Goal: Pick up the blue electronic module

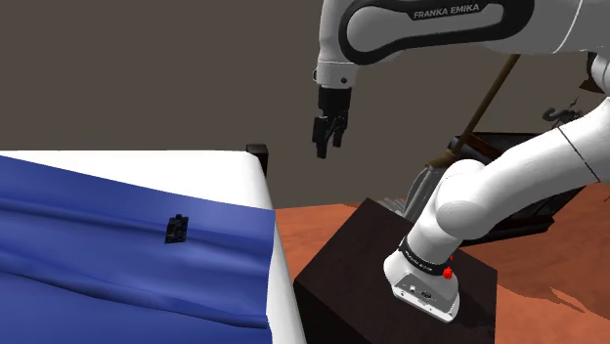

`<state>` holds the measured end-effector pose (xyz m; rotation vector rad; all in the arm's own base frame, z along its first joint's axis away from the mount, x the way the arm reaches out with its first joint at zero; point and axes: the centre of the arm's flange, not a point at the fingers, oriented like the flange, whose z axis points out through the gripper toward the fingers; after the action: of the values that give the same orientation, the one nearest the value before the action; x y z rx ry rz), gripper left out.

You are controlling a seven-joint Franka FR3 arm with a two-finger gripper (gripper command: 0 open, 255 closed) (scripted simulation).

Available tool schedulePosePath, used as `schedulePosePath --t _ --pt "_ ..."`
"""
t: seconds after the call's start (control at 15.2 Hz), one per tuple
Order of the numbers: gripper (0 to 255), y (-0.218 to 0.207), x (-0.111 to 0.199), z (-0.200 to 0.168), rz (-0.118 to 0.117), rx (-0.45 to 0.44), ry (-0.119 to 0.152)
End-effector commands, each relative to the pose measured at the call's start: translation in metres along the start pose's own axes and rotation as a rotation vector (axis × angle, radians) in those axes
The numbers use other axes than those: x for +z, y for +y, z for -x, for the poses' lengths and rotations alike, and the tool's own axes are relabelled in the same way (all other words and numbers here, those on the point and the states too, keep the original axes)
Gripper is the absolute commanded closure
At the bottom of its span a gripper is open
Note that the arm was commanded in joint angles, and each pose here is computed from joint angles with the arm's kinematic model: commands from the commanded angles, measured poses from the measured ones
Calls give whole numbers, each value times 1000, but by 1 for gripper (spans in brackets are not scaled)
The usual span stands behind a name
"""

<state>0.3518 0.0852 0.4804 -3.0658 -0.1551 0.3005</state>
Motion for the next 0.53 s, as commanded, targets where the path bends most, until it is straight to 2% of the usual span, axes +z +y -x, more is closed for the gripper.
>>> schedulePosePath --t 0.0,0.46 --pt "0 -20 7 -17 11 1 4" --pt "0 -88 42 -76 54 5 12"
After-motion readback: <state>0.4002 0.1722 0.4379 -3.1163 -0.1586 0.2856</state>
